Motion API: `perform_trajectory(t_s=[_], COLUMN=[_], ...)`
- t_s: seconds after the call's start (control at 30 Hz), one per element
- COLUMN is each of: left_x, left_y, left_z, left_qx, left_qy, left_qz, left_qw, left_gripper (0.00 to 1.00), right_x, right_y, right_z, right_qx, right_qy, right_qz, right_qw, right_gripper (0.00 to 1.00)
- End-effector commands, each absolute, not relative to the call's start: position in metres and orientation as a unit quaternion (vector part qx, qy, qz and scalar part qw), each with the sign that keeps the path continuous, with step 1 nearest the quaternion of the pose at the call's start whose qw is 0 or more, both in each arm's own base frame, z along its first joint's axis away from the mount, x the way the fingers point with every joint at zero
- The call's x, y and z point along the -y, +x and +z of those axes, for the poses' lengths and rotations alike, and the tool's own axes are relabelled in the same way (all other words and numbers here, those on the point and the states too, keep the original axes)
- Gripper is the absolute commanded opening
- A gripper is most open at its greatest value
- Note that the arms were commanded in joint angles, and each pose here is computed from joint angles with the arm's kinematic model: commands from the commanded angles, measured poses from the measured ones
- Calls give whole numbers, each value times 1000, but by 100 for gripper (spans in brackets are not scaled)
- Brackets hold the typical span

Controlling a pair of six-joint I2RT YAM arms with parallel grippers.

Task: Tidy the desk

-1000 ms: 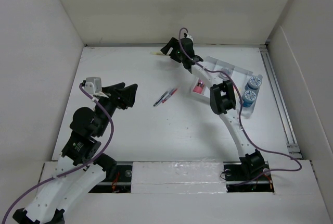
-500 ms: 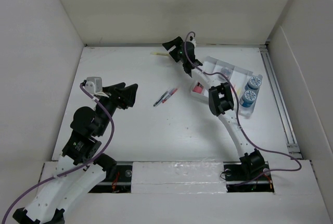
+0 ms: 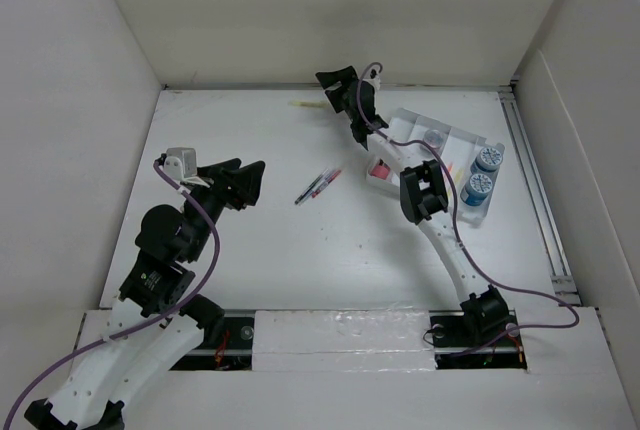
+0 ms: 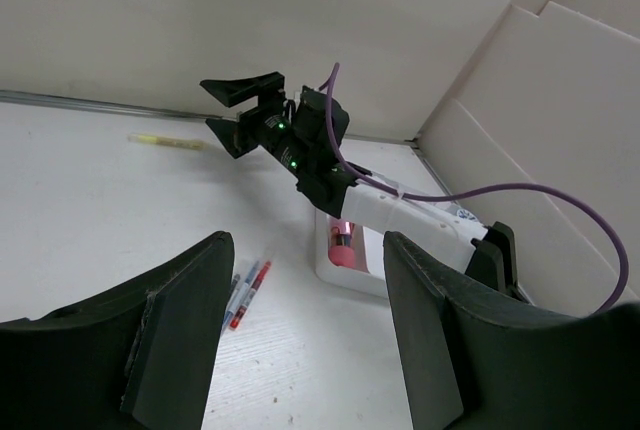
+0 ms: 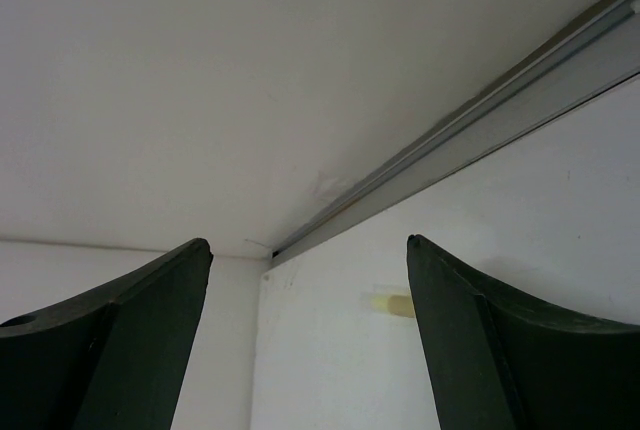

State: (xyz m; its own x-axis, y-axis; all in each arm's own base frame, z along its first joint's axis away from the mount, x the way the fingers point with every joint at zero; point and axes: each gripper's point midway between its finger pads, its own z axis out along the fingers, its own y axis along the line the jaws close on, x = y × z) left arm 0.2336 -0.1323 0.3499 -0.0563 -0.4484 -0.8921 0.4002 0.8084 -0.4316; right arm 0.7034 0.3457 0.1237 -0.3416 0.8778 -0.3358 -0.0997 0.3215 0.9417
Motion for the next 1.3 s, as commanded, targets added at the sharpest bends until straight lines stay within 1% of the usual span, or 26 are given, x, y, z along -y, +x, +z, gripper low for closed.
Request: perform_trajectory(t_s=[0.0,0.17,0.37,0.53,0.57,0.63,0.67,0.7,0.73,0.77,0.8,0.83,0.87,0.9,0.93,1.0,1.03,1.07,1.1,1.13,1.17,1.2,1.23,1.27], left_x=[131,130,129,126,126,125,125,124,124,124,124,124,123,124,124,126,126,126,126,126,126,126,126,127], left_y=[232,232,232,230,229,229,228,228,227,227,227,227,227,226,227,226,226,226,226,226,227,226,226,225], left_z=[361,361,362,364,365,365,366,367,367,367,367,366,366,367,366,367,368,368,368,368,367,368,368,367], left_qx=[-638,-637,-637,-633,-633,-632,-630,-629,-629,-629,-629,-629,-630,-628,-630,-628,-627,-627,-628,-628,-629,-628,-629,-629], left_qy=[-16,-17,-18,-19,-19,-20,-20,-21,-20,-20,-21,-21,-23,-21,-21,-19,-19,-19,-17,-18,-18,-18,-18,-16], left_qz=[-313,-312,-311,-309,-309,-308,-309,-309,-310,-310,-309,-309,-308,-311,-310,-314,-315,-315,-315,-314,-314,-314,-315,-316], left_qw=[703,705,705,709,710,711,712,713,713,713,713,713,713,713,712,712,712,712,711,712,711,712,711,710], left_gripper=[57,58,57,58,57,57,58,58,58,57,58,58,58,58,58,58,58,58,58,58,58,58,58,58], right_x=[-348,-356,-368,-371,-371,-380,-387,-382,-395,-395,-393,-379,-377,-364,-350,-346,-351,-351,-354,-357,-362,-362,-368,-362], right_y=[704,698,687,677,677,662,651,636,613,597,583,551,535,523,504,496,504,503,507,514,526,536,544,566], right_z=[143,116,98,96,106,95,126,92,93,96,163,111,126,167,138,153,169,164,167,159,174,176,154,175], right_qx=[-627,-659,-689,-712,-711,-738,-737,-759,-767,-771,-733,-770,-756,-732,-750,-746,-745,-752,-753,-759,-757,-759,-775,-772], right_qy=[301,306,298,293,286,266,243,235,214,195,180,182,175,179,186,171,147,146,135,114,98,91,69,67], right_qz=[516,499,492,473,473,462,470,453,454,444,469,433,449,460,441,445,436,432,429,413,416,409,391,388], right_qw=[499,473,440,429,435,413,420,404,400,413,458,431,442,469,456,466,482,476,481,490,494,499,492,499], right_gripper=[84,83,83,84,84,85,85,85,84,84,84,84,84,84,84,84,83,83,77,75,74,69,63,55])
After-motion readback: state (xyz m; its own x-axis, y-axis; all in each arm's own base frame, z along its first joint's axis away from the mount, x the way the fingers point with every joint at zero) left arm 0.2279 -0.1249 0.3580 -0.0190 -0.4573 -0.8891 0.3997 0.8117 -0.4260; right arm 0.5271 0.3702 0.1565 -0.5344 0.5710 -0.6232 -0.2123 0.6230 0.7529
